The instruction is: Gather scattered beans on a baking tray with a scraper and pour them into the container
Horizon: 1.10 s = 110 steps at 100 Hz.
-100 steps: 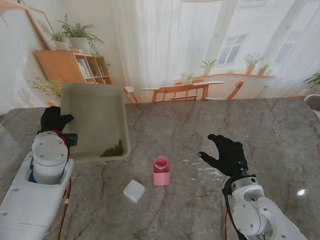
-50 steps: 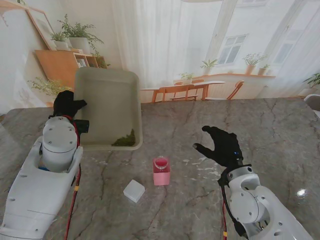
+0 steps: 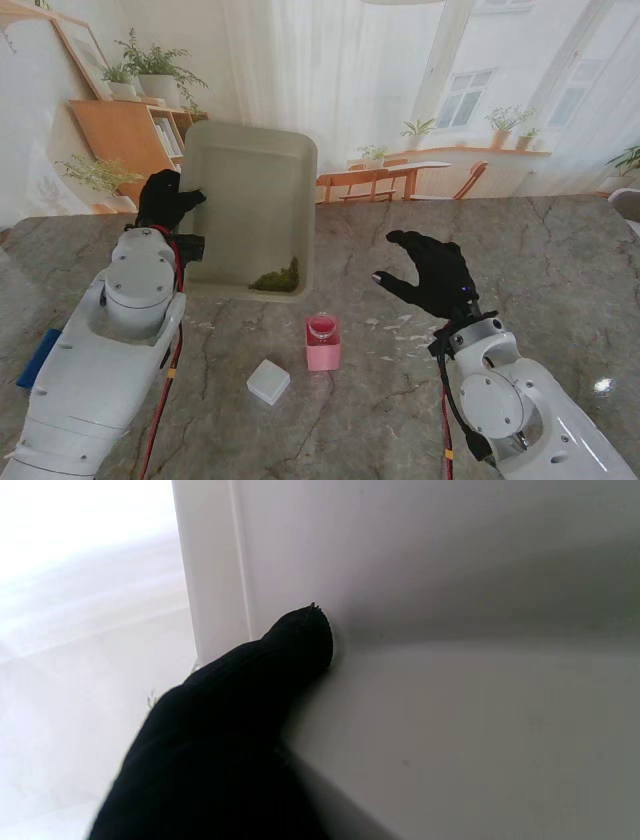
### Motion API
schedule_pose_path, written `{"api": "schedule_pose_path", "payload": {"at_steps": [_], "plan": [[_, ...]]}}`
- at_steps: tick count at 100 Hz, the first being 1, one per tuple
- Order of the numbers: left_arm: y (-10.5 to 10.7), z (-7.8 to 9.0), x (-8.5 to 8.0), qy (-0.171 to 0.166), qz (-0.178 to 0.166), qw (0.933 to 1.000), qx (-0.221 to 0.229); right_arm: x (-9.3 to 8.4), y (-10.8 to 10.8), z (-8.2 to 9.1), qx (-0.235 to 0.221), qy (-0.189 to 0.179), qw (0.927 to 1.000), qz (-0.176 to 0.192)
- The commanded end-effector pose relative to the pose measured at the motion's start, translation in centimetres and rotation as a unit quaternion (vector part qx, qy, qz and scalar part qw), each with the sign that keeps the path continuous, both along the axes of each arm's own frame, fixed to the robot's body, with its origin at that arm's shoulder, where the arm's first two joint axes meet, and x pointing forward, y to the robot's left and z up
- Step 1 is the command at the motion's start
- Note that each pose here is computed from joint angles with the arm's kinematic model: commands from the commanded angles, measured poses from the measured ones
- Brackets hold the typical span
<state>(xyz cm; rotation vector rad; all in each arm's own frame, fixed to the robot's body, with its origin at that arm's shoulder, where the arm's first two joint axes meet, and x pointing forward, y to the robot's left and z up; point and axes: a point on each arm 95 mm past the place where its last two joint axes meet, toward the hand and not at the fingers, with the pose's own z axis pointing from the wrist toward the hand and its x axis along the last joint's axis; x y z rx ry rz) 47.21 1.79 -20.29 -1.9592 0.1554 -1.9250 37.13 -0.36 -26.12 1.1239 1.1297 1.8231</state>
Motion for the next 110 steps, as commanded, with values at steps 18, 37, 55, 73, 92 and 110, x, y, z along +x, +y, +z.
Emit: {"api": "schedule_pose_path", "payload": {"at_steps": [18,37,55,73,92,110], "plan": [[-2.0,0.4,0.0,-0.015,-0.029,0.9994,-0.012,-0.6,1.7,2.5,0.006,-0.041,0.9984,0.038],[-2.8,0.2,0.2,-0.026,-0.041,0.9988,-0.007,-0.7,3.0,3.7,0.017,-0.055,0.9959,0.07],[-3.2,0.1,0.1,-0.039,-0.05,0.998,-0.001,0.0,4.2,3.9,0.032,-0.042,0.9942,0.094],[-3.2,0.2,0.0,-0.057,-0.063,0.9959,0.033,0.9,5.3,3.9,0.046,-0.027,0.9928,0.107],[-3.4,0.3,0.0,-0.068,-0.072,0.9942,0.043,1.7,6.0,3.8,0.056,-0.012,0.9918,0.114],[-3.6,0.2,0.2,-0.075,-0.073,0.9938,0.039,2.2,6.3,3.4,0.061,0.004,0.991,0.119]]}}
